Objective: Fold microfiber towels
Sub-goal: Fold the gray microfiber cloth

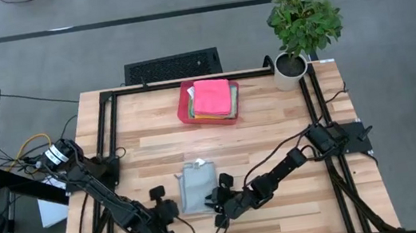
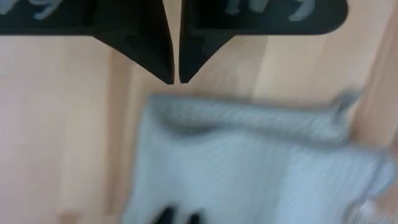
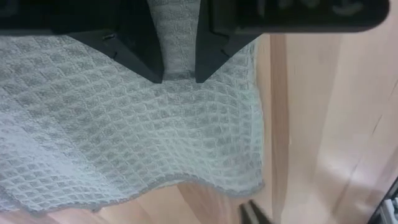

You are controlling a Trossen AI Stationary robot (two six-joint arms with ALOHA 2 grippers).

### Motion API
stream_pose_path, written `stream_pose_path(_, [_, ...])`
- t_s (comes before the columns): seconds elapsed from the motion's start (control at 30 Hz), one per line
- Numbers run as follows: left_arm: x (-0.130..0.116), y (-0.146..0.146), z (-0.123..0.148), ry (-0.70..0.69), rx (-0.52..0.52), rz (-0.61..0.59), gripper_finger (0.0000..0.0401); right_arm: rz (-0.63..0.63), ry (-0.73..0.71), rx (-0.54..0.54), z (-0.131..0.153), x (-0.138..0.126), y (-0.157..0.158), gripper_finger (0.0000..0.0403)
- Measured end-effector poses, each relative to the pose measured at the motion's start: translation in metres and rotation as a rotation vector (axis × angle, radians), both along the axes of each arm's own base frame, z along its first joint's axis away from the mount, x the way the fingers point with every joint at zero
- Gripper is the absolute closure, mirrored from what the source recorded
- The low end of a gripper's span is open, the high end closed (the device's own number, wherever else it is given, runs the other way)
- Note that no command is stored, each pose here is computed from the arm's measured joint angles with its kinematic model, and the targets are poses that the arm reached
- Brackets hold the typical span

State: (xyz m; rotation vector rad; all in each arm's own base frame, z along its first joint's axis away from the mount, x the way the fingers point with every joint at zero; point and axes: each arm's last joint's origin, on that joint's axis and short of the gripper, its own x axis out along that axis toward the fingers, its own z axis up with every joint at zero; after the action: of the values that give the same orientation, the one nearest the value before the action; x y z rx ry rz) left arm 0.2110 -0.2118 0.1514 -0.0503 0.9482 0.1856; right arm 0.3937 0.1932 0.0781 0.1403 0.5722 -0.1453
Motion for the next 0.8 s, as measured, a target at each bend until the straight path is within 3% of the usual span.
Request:
stream_pose_path(0.1, [-0.008, 0.004, 0.001, 0.025, 0.008, 0.068, 0.0373, 0.000, 0.002, -0.002, 0.000, 0.000, 0.000, 0.0280])
stream_pose_path(0.2, [-0.014, 0.003, 0.009, -0.041, 0.054, 0.106, 0.0370, 0.000, 0.002, -0.001, 0.000, 0.000, 0.000, 0.0280])
stream_pose_path(0.33, [-0.017, -0.010, 0.025, -0.428, 0.143, 0.169, 0.0379, -0.002, 0.003, -0.001, 0.000, 0.000, -0.001, 0.0280])
stream_pose_path(0.4, [-0.018, -0.012, 0.025, -0.540, 0.198, 0.179, 0.0383, -0.002, 0.003, -0.001, 0.000, 0.000, -0.001, 0.0280])
stream_pose_path(0.6, [-0.005, 0.005, 0.005, -0.518, 0.130, 0.203, 0.0392, 0.020, -0.004, -0.026, 0.003, 0.004, -0.001, 0.0280])
stream_pose_path(0.8, [0.014, 0.024, -0.010, -0.409, 0.030, 0.021, 0.0400, 0.025, -0.051, -0.064, 0.031, 0.006, 0.001, 0.0280])
